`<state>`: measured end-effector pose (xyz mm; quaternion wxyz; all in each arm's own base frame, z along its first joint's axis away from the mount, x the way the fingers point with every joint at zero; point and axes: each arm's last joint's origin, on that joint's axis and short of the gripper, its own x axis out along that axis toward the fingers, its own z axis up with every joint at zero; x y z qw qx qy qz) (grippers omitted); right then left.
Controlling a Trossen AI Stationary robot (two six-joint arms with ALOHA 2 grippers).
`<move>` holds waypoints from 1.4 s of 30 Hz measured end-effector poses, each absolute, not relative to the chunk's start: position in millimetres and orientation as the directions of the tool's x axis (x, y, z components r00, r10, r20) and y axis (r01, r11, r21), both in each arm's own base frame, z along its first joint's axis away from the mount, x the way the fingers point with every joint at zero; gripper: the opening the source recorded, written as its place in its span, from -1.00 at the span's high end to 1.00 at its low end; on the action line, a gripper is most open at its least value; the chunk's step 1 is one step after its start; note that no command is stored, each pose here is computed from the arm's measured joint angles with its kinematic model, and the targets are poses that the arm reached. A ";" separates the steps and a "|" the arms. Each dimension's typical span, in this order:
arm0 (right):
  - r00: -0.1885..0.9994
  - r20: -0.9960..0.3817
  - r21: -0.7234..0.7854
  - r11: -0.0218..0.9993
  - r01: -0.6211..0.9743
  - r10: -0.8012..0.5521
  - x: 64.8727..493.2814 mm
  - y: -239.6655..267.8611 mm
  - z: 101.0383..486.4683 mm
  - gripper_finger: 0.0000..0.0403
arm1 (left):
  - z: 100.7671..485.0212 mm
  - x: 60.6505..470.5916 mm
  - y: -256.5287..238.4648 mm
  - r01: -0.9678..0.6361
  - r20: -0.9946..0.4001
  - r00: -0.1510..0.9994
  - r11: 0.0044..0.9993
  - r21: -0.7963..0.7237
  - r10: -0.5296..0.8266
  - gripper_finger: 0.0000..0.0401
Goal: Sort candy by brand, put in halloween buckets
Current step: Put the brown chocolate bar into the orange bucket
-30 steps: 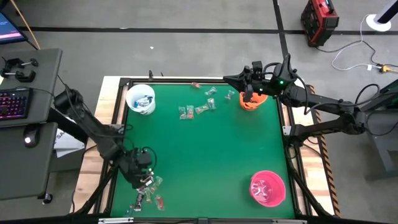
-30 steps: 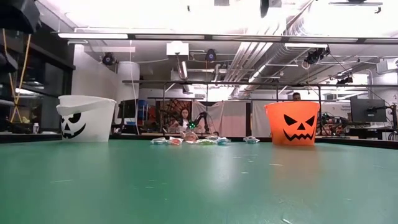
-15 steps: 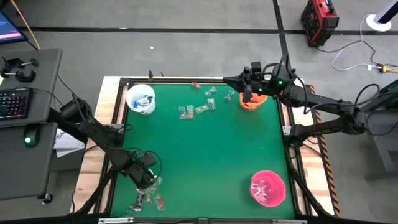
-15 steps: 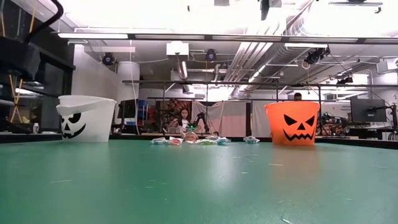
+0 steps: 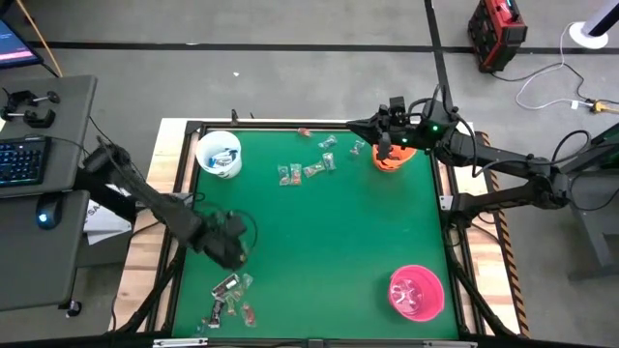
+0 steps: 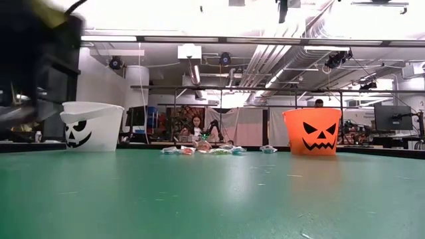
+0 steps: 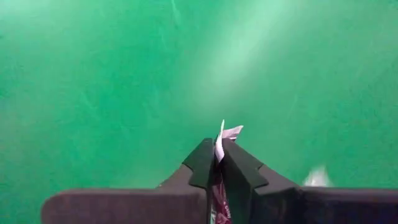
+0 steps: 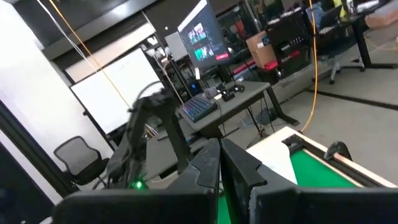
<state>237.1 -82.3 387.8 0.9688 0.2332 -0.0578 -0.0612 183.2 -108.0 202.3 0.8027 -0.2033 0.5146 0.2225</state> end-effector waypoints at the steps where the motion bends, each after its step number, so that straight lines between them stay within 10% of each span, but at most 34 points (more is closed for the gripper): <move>1: 0.985 0.096 0.456 0.886 0.086 -0.145 237.0 -82.3 389.0 0.97 | 213.1 186.5 -99.6 -0.569 -0.890 0.421 0.815 -0.108 0.177 0.95; 14: 0.934 0.337 0.449 0.892 -0.047 -0.120 232.0 -80.3 412.6 0.97 | 280.4 287.0 27.4 -0.522 -0.410 0.803 0.842 -0.133 0.433 1.00; 29: 0.868 0.487 0.338 0.937 -0.086 -0.096 225.5 -77.8 427.5 0.97 | 249.1 473.9 124.2 -0.406 -0.272 0.889 0.908 -0.101 0.368 1.00; 42: 0.896 0.430 0.361 0.930 -0.062 -0.107 228.3 -78.9 421.9 0.97 | 226.4 537.5 182.9 -0.406 -0.156 0.912 0.892 -0.200 0.380 0.69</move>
